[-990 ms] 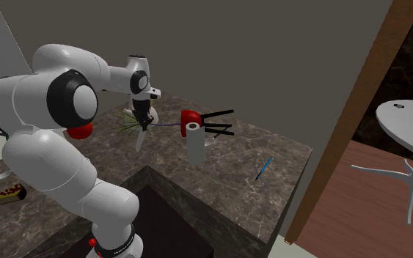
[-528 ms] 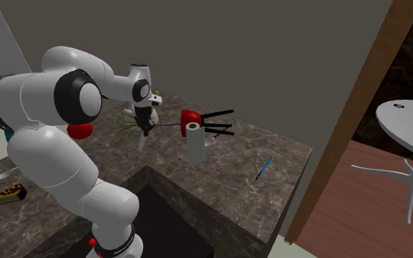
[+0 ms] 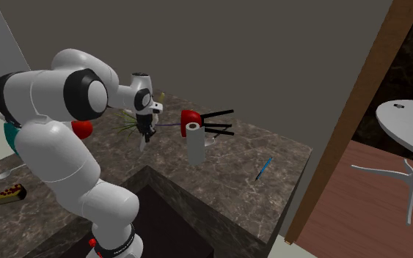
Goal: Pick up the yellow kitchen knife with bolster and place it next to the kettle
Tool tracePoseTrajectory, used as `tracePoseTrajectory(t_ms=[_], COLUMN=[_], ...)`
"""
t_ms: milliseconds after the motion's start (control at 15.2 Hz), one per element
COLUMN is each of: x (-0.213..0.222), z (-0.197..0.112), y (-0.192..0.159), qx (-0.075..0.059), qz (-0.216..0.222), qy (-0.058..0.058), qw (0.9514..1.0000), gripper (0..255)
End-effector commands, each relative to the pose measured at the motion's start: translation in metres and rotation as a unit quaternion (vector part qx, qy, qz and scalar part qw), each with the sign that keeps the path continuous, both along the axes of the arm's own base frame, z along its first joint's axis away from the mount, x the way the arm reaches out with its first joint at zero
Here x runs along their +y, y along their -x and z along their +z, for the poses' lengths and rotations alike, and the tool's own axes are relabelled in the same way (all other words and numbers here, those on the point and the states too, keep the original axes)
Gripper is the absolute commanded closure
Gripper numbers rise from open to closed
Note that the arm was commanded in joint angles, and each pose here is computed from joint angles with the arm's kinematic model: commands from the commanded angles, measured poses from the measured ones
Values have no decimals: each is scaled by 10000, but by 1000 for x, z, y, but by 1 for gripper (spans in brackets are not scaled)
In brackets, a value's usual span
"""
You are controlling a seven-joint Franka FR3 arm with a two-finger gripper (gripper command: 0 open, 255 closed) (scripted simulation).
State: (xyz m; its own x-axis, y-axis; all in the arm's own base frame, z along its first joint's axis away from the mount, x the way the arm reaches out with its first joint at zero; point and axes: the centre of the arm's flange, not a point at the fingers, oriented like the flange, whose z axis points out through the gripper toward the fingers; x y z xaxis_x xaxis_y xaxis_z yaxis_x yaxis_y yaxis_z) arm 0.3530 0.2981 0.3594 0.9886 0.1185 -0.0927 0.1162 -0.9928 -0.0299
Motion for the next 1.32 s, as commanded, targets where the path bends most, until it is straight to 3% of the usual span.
tracePoseTrajectory(t_ms=[0,528,594,924,1188,1254], x=[-2,-2,-2,-2,-3,-3], z=[-17,-17,-17,-17,32,32], y=[0,0,1,0,-5,-5], qx=[33,33,33,33,33,33], qz=[8,8,8,8,8,8], qy=[20,20,20,20,20,20], qw=[10000,10000,10000,10000,10000,10000], gripper=[255,255,0,0,0,0])
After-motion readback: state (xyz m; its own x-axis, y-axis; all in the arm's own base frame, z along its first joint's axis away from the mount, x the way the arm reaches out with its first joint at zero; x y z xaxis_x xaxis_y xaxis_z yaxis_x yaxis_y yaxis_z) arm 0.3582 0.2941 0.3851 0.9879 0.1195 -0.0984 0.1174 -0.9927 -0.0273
